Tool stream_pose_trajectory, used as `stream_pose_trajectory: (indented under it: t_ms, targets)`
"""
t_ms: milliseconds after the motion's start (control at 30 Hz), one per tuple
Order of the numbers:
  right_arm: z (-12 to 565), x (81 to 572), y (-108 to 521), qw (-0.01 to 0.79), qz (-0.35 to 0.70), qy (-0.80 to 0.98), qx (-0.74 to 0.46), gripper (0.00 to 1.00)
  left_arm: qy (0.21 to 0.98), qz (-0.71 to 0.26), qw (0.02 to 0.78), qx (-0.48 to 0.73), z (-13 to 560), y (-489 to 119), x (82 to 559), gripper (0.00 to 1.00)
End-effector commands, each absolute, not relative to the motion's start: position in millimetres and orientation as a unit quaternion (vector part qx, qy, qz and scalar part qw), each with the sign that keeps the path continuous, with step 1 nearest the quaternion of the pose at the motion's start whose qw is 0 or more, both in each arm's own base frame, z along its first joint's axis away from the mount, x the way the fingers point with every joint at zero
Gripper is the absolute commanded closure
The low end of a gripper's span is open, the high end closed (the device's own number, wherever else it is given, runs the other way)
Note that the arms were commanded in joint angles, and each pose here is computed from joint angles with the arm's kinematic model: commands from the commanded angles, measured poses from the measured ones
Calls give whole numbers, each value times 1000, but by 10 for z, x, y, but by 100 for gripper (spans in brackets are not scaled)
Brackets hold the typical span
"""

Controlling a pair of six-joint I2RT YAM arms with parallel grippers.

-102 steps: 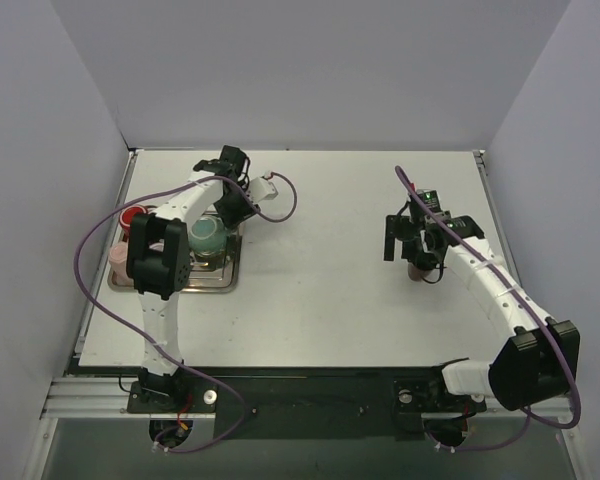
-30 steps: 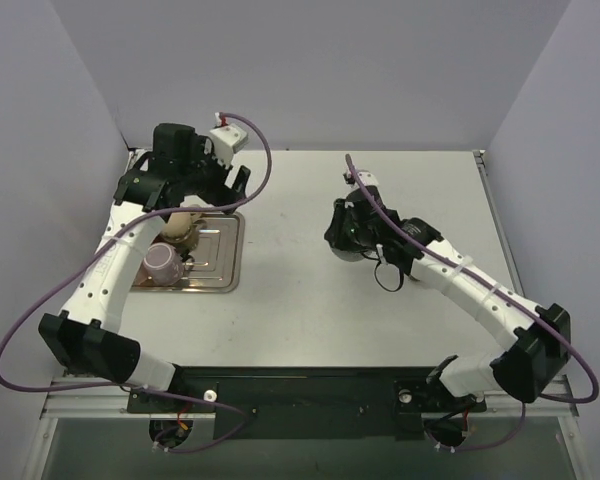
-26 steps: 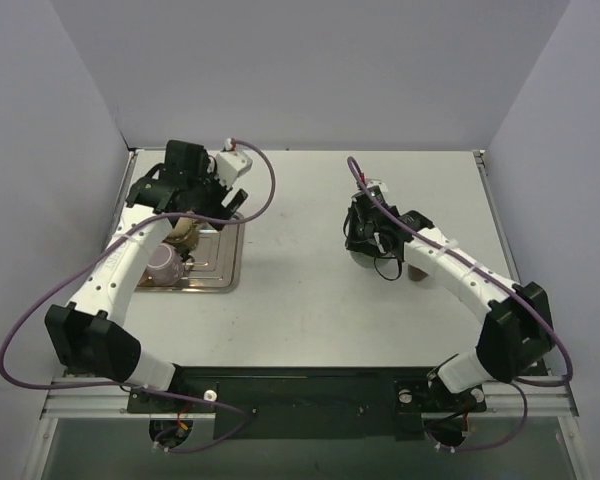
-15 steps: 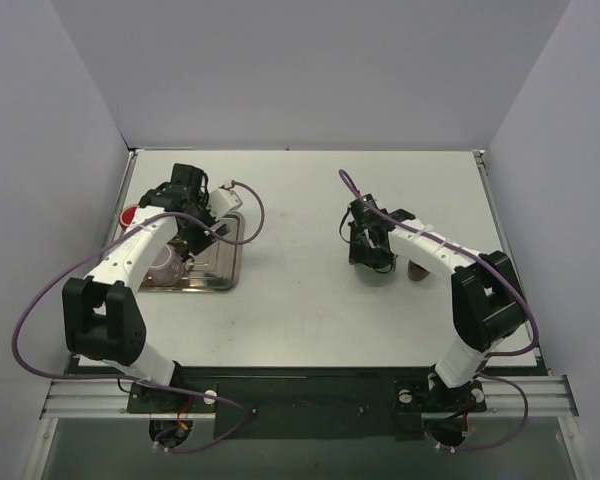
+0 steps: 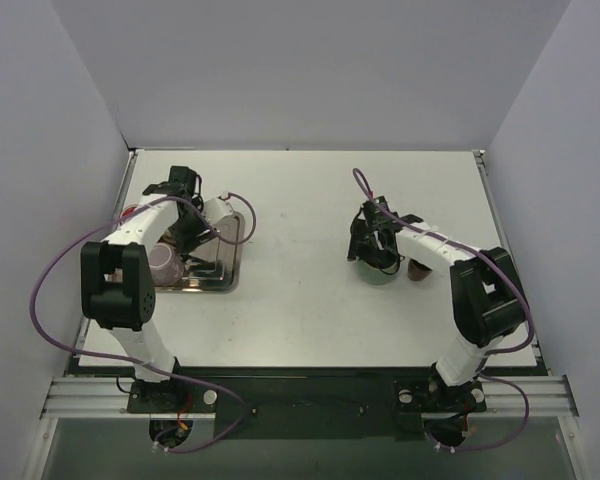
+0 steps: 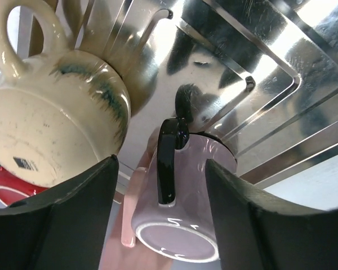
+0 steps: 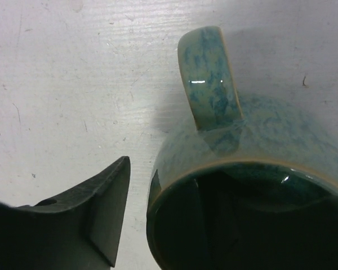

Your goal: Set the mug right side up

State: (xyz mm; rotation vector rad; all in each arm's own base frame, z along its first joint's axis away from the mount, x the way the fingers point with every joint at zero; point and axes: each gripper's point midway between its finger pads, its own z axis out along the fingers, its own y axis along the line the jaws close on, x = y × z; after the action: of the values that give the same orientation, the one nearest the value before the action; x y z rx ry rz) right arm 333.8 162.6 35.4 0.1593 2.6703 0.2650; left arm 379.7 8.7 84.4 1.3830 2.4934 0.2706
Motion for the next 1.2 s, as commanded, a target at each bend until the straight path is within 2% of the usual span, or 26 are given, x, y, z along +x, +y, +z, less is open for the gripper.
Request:
stream_pose_trajectory:
  t_ms: [0, 67, 133, 267, 333, 367, 400, 433, 567, 700, 800, 900, 1000, 1033, 1167]
  targets:
    - [645, 3275, 1633, 243, 104, 963, 45, 49, 854, 90, 105, 502, 781, 124, 3817, 32]
    - [788, 3257, 1608, 259, 92, 961, 38, 36, 858, 96, 81, 498, 714, 182, 3772, 37]
    - [924, 3221, 1592, 272, 81, 959, 27, 31, 859, 102, 65, 497, 661, 225, 3744, 37]
    - [1163, 3160, 1599, 298, 74, 952, 9, 29, 856, 135, 59, 496, 552, 336, 3819, 37]
    - [1252, 3127, 1613, 309, 76, 948, 6, 29, 860, 133, 56, 490, 499, 327, 3832, 48]
    - [1304, 3104, 1600, 314, 74, 946, 6, 29, 861, 130, 53, 489, 507, 315, 3833, 69]
    - [1336, 3090, 1586, 320, 66, 945, 5, 29, 866, 122, 52, 482, 487, 280, 3816, 80]
    - [1383, 3053, 1559, 322, 61, 945, 1, 28, 867, 113, 46, 483, 511, 253, 3777, 100]
    - [1671, 2940, 1523, 350, 45, 935, -22, 25, 868, 75, 94, 483, 777, -12, 3726, 100]
    - [2114, 2830, 1653, 401, 73, 912, -40, 23, 861, 6, 210, 462, 1455, -475, 3738, 100]
    - [2448, 2733, 1839, 446, 113, 887, -43, 21, 863, -58, 296, 405, 1969, -816, 3796, 100]
    - [2815, 2518, 2386, 494, 211, 839, -80, 16, 845, -137, 375, 355, 2477, -1182, 3740, 100]
    - [3070, 2351, 2897, 497, 329, 795, -114, 15, 818, -214, 426, 322, 2900, -1555, 3599, 100]
    - [3170, 2251, 3157, 482, 399, 769, -132, 13, 802, -257, 429, 325, 3042, -1737, 3459, 100]
    - [3423, 2161, 3555, 458, 493, 724, -150, 13, 767, -369, 397, 345, 3389, -2212, 3028, 100]
